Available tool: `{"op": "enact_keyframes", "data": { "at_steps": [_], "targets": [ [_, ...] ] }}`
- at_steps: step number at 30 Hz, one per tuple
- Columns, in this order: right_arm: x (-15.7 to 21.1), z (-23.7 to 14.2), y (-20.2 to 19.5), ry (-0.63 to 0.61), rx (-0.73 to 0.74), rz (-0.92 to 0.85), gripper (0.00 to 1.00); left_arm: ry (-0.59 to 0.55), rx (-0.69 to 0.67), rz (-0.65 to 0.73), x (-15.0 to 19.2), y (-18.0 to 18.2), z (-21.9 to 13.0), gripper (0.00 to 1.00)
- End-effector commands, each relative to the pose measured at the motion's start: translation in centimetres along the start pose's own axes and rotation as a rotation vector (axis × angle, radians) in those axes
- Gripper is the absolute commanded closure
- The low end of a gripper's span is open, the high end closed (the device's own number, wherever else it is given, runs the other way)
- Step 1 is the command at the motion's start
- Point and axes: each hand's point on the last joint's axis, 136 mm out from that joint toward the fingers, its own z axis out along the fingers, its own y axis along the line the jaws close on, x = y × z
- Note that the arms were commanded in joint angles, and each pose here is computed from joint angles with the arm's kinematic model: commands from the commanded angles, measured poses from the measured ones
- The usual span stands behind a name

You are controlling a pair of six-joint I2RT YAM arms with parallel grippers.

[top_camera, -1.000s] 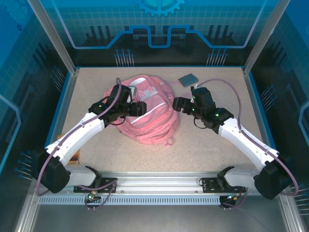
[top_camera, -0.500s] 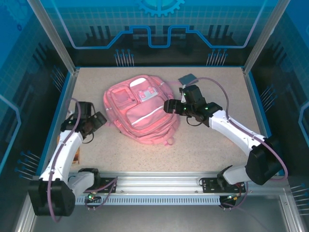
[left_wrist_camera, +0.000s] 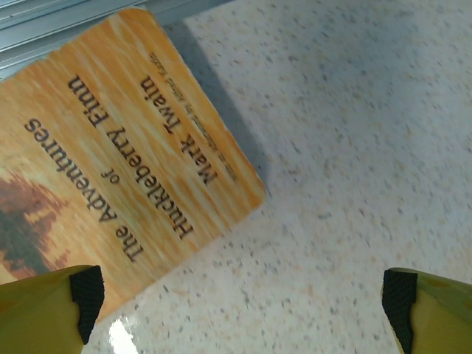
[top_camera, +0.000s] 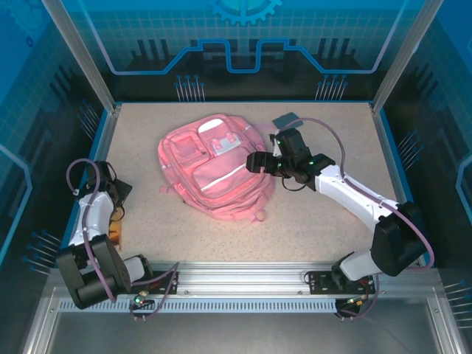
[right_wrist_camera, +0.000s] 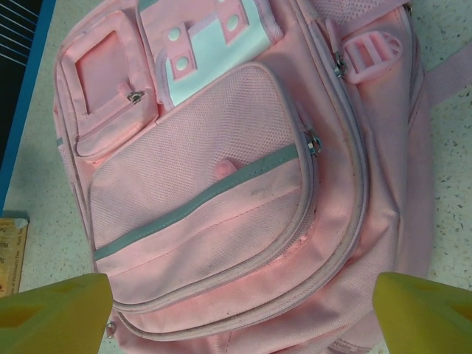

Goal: Pack the student bag

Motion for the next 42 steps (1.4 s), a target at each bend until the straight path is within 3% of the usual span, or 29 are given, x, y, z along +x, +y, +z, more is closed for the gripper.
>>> {"op": "enact_keyframes", "data": {
  "at_steps": [1, 6, 13, 22, 35, 42],
  "targets": [
    [-0.6, -0.5, 1.8, -0.003, -0.043, -0.007, 0.08, -0.038, -0.016, -0.059, -2.0, 0.0, 1.1, 0.01],
    [-0.6, -0.6, 1.5, -0.005, -0.033, -0.012, 0.06, 0.068, 0.02, -0.043, -1.6, -1.0, 3.5, 0.01],
    [-0.6, -0.5, 1.4, -0.008, -0.028, -0.007, 0.05, 0.235, 0.147, -0.029, 2.0, -3.9, 5.3, 0.08],
    [-0.3, -0.2, 1.5, 0.0, -0.034, 0.013, 0.05, 0.373, 0.242, 0.105, 10.2, -7.1, 3.0, 0.08],
    [0.1, 0.2, 1.9, 0.01, -0.048, 0.019, 0.06, 0.442, 0.233, 0.231, 20.3, -1.6, -1.0, 0.11],
    [0.4, 0.8, 3.0, 0.026, -0.055, -0.01, 0.07, 0.477, 0.287, 0.344, 22.0, -2.5, -3.8, 0.13]
  ]
}}
